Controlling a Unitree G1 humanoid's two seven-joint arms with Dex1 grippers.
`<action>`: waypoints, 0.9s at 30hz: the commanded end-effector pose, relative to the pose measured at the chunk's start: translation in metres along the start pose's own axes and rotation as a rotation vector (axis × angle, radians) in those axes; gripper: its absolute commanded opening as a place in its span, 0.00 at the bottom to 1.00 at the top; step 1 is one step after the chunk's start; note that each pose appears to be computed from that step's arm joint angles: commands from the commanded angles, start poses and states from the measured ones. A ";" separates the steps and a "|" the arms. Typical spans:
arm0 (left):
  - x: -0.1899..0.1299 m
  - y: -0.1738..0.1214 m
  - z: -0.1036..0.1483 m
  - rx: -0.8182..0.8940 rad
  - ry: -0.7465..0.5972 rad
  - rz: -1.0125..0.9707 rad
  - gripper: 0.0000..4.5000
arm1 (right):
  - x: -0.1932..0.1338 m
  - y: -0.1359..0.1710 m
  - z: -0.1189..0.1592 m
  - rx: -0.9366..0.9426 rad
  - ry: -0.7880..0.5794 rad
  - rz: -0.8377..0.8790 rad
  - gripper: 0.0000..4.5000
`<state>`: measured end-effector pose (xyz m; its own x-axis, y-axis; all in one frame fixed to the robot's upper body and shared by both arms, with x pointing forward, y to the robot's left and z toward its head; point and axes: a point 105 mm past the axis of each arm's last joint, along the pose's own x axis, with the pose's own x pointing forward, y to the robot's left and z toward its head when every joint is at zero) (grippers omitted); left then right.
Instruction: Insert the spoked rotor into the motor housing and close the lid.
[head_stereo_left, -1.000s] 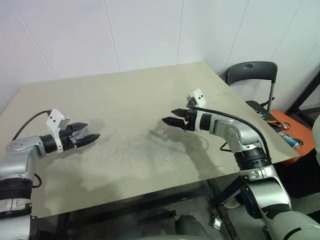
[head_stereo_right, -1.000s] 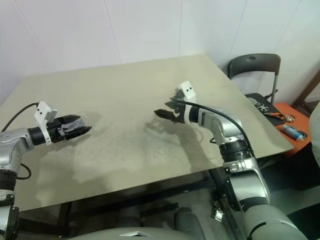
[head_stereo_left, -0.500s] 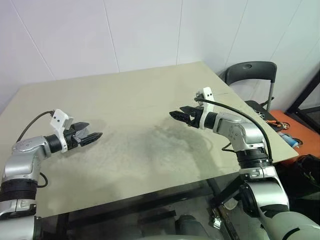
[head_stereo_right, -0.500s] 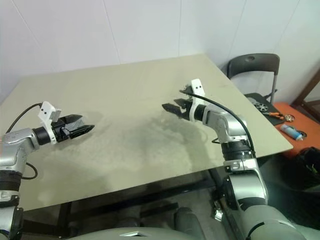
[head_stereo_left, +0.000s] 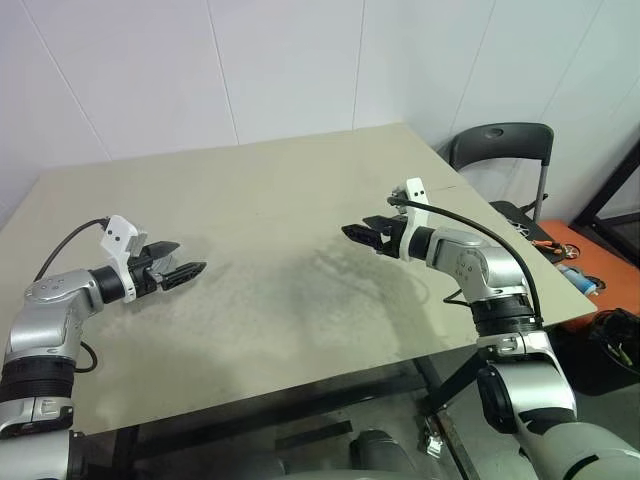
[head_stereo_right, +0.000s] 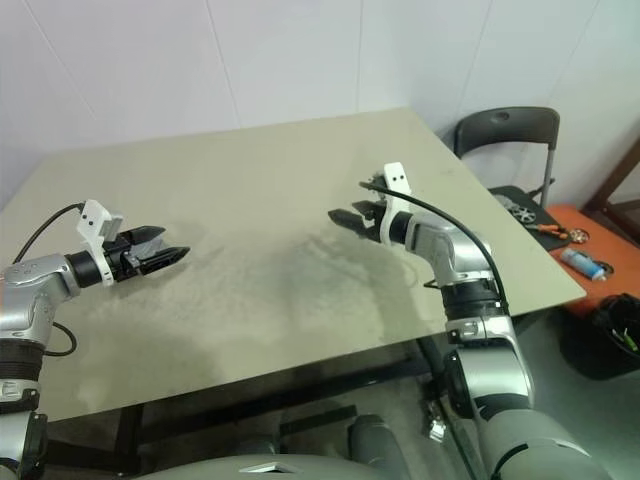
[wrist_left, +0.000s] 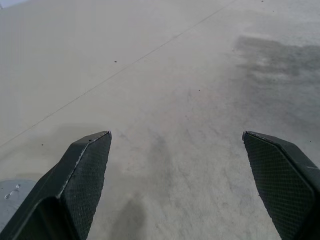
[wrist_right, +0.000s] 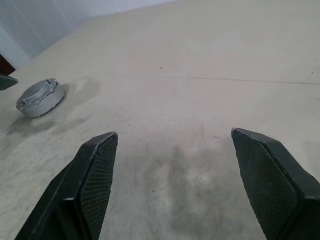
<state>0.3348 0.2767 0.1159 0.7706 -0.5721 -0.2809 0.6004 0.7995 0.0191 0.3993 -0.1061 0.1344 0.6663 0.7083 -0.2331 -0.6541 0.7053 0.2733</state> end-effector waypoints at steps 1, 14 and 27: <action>-0.007 0.005 0.015 0.049 -0.032 0.028 0.99 | 0.005 0.008 0.020 -0.042 -0.053 0.028 0.85; -0.020 0.010 0.020 0.050 -0.038 0.060 0.99 | 0.017 0.017 0.017 -0.025 -0.052 0.063 0.85; -0.026 0.011 0.023 0.055 -0.038 0.081 0.99 | 0.021 0.023 0.017 -0.023 -0.045 0.087 0.85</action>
